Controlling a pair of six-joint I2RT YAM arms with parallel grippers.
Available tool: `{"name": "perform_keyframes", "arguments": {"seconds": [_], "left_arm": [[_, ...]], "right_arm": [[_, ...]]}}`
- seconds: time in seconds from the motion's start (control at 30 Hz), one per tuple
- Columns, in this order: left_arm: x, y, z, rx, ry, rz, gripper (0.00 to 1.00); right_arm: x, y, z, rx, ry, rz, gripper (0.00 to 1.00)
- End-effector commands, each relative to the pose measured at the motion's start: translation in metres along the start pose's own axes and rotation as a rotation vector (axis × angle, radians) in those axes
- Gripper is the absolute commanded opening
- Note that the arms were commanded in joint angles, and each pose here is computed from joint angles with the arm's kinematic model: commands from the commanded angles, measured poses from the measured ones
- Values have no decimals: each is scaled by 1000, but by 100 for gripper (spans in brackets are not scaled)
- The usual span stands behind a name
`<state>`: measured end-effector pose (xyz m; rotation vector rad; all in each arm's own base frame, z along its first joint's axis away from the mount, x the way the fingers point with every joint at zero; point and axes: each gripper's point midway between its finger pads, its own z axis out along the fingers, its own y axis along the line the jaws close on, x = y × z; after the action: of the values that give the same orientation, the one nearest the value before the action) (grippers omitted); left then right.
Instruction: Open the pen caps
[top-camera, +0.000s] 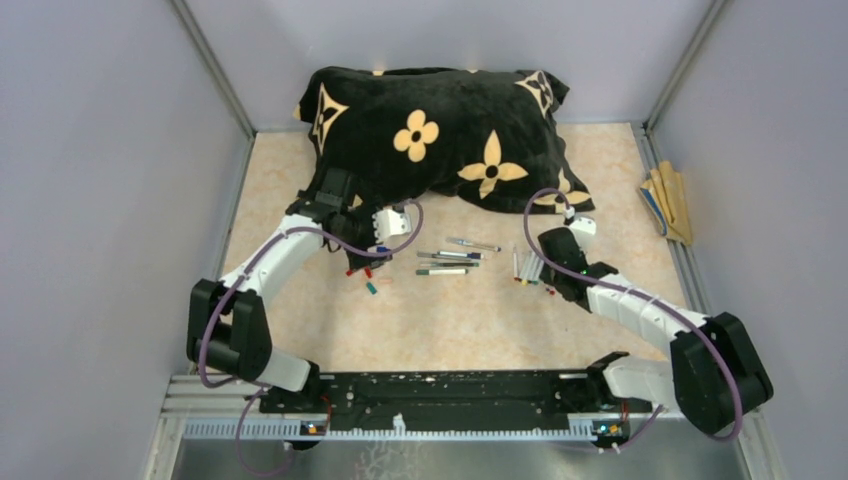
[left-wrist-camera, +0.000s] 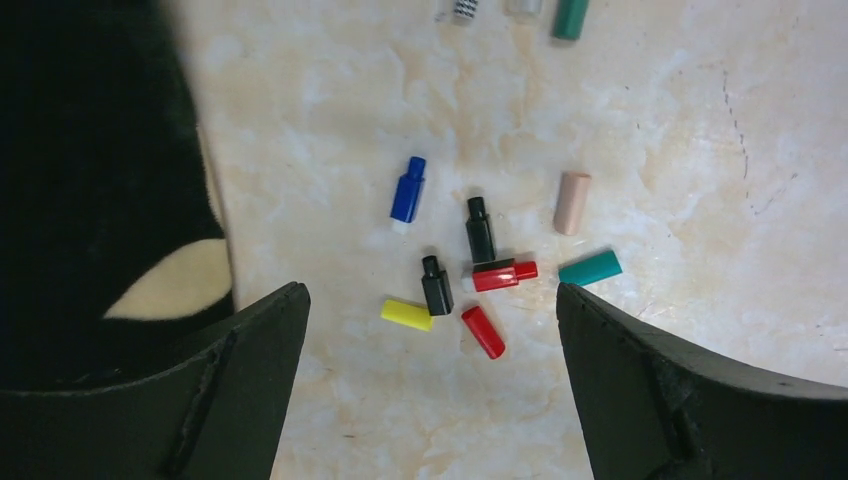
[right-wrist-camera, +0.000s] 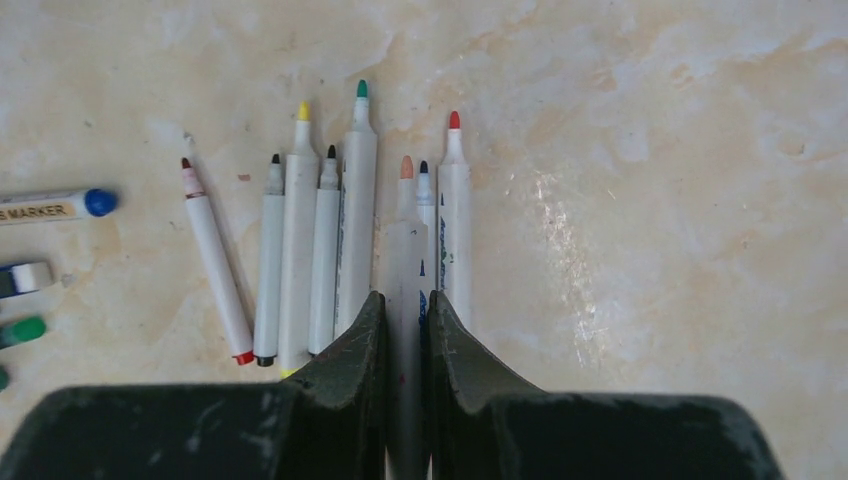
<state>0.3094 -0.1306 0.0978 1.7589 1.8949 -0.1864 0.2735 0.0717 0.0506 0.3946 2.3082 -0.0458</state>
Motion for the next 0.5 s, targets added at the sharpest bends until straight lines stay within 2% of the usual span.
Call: {"name": "perform_keyframes", "arguments": {"seconds": [0.0, 0.23, 0.47], "left_arm": [[-17, 1, -20, 35, -56, -106, 99], [-25, 8, -37, 4, -78, -129, 99], [-26, 1, -44, -6, -91, -133, 99]], "right_arm": [[-11, 0, 12, 22, -51, 13, 1], [-11, 5, 18, 12, -42, -23, 9], [-9, 7, 21, -3, -20, -32, 27]]}}
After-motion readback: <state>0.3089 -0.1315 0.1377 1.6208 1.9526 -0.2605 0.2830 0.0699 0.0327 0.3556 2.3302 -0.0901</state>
